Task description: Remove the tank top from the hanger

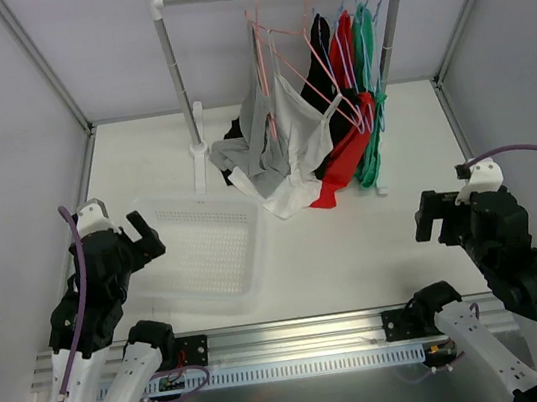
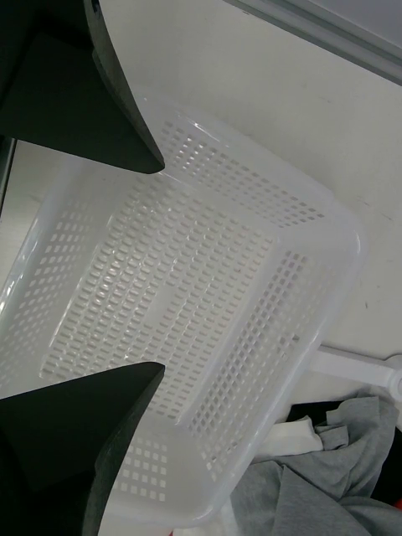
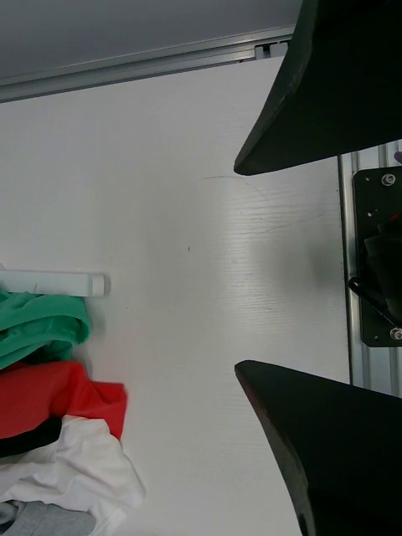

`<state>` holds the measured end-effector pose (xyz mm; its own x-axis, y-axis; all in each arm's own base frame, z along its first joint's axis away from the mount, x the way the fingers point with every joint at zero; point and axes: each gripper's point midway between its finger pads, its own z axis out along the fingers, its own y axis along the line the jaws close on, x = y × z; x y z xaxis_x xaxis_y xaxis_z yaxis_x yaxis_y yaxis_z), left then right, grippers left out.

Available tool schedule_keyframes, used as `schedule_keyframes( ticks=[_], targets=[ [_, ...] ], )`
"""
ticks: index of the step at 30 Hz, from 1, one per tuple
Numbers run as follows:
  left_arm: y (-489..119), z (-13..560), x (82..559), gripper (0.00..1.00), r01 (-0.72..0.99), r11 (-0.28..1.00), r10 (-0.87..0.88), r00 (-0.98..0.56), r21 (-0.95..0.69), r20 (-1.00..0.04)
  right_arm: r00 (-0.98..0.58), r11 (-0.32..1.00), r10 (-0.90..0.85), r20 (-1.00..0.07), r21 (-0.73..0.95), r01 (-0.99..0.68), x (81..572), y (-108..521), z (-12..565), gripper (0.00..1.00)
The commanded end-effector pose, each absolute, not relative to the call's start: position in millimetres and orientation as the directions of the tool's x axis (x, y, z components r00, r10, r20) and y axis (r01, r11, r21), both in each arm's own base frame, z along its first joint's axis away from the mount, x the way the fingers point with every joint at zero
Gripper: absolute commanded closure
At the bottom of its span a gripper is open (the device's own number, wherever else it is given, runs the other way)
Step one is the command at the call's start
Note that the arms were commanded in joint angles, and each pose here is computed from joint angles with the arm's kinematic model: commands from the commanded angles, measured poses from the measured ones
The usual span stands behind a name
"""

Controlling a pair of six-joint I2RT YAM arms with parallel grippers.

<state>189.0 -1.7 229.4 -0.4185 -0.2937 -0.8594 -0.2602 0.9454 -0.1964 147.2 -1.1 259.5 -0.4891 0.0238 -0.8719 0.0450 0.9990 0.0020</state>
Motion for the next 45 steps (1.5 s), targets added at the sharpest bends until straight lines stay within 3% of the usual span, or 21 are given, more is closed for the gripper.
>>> schedule_keyframes(
  ticks=[1, 26, 31, 38, 45],
  targets=[
    [-4, 232, 194, 0.01, -0.241, 0.951, -0.282, -0.411, -0.194, -0.867, -0.424, 0.997, 0.057, -0.904, 0.031, 0.068, 153, -2, 276, 0.01],
    [-19, 228, 200, 0.01, -0.179, 0.959, -0.278, -0.45, -0.219, -0.849, -0.306, 0.93, 0.236, -0.922, 0.306, -0.204, 176, 67, 347, 0.01],
    [-30, 217, 207, 0.02, -0.145, 0.967, -0.256, -0.521, -0.211, -0.814, -0.353, 0.84, 0.215, -0.911, 0.357, -0.409, 174, 110, 371, 0.02],
    [-30, 218, 206, 0.01, -0.138, 0.966, -0.257, -0.512, -0.217, -0.819, -0.487, 0.767, 0.137, -0.863, 0.403, -0.499, 240, 168, 388, 0.13],
    [-35, 215, 206, 0.01, -0.116, 0.968, -0.25, -0.526, -0.223, -0.813, -0.384, 0.848, 0.028, -0.923, 0.225, -0.479, 308, 213, 412, 0.13]
  ],
)
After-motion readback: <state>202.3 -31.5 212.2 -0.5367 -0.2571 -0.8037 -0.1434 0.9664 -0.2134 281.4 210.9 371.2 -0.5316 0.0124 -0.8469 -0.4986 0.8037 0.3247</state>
